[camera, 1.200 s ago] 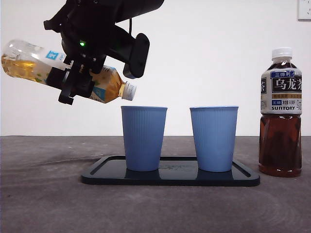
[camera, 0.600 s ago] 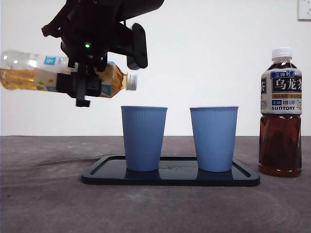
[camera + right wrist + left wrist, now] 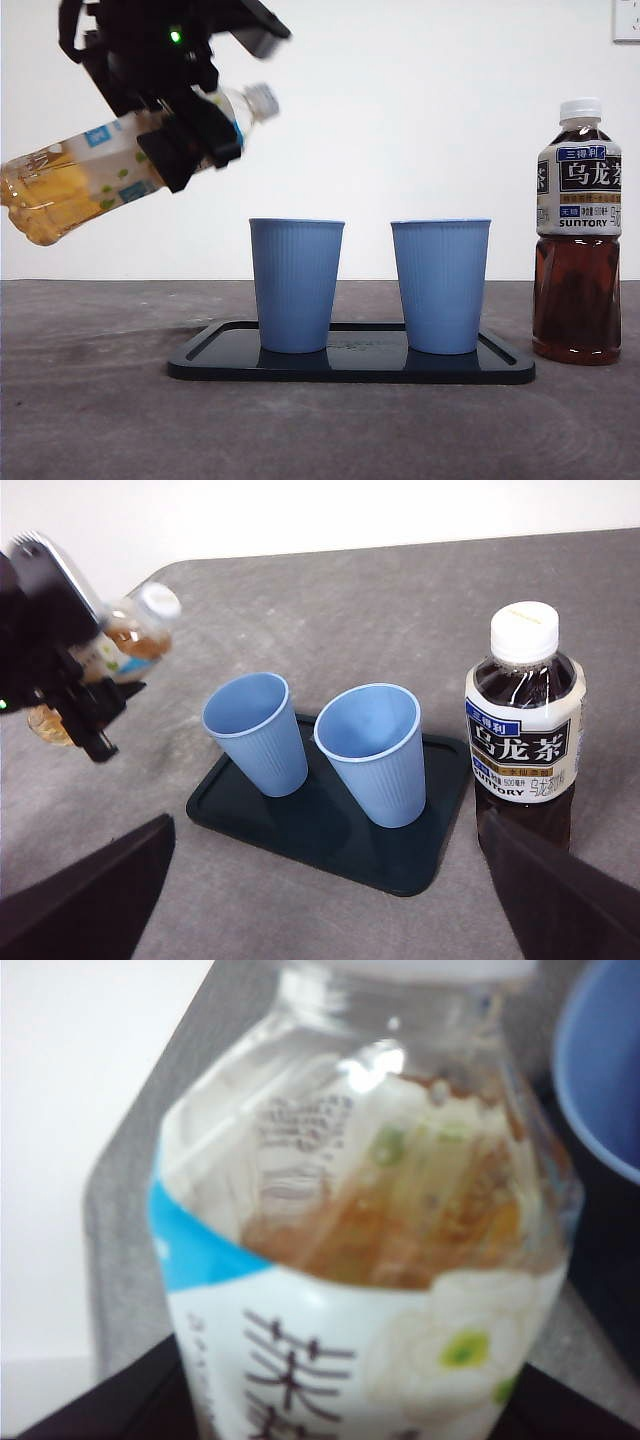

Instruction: Pour the drink into the cup

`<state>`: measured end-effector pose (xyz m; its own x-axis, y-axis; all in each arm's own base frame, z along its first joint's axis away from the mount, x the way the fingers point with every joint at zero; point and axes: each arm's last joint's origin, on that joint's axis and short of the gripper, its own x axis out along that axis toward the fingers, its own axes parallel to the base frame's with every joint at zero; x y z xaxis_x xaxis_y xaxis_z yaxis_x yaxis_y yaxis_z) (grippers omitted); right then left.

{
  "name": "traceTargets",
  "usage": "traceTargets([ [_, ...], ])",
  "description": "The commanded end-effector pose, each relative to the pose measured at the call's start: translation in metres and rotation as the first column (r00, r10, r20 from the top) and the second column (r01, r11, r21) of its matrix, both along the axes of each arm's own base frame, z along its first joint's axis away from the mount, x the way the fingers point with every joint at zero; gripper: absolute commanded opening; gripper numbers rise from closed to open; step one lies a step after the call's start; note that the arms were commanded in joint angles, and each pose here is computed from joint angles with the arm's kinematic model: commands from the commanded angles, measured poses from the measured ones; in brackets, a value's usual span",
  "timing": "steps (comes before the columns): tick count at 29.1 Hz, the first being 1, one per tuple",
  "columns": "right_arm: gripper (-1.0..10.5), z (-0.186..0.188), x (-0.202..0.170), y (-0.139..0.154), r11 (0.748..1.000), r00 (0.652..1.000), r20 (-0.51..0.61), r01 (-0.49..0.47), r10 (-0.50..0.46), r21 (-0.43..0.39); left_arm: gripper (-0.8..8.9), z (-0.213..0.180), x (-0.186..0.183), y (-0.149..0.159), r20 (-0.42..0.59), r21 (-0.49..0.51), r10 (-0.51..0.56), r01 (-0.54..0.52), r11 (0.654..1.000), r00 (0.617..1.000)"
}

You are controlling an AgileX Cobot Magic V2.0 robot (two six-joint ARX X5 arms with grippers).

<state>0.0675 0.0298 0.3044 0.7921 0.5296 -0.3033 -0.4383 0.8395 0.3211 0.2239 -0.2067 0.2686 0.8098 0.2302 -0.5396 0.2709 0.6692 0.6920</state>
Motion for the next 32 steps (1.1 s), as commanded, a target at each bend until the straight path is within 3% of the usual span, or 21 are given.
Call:
traceTargets([
  [1,4.9,0.004,-0.001,0.000,1.000,1.000,0.027,-0.015,0.015,-0.014,2.14,0.018,0.004,0.005,0.056,-0.160,0.070,-0.061,0.985,0.996],
  [5,4.9,0.004,-0.001,0.000,1.000,0.999,0.029,-0.016,0.017,-0.019,2.14,0.028,0.007,0.023,0.036,-0.307,0.117,-0.100,0.946,0.992],
  [11,4.9,0.004,-0.001,0.001,0.999,0.999,0.026,-0.047,0.047,-0.009,2.14,0.032,0.013,0.051,0.040,-0.407,0.190,-0.157,0.900,0.981],
  [14,4.9,0.004,-0.001,0.001,0.999,0.999,0.026,-0.048,0.048,-0.009,2.14,0.022,0.014,0.064,0.033,-0.494,0.209,-0.166,0.854,0.977],
  [22,4.9,0.004,-0.001,0.001,0.999,0.999,0.026,-0.047,0.047,-0.010,2.14,-0.030,0.014,0.081,0.117,-0.707,0.187,-0.051,0.705,0.975],
  [32,4.9,0.004,-0.001,0.001,0.999,0.999,0.024,-0.047,0.047,-0.009,2.14,-0.062,0.006,0.092,0.223,-0.797,0.244,0.032,0.603,0.944],
])
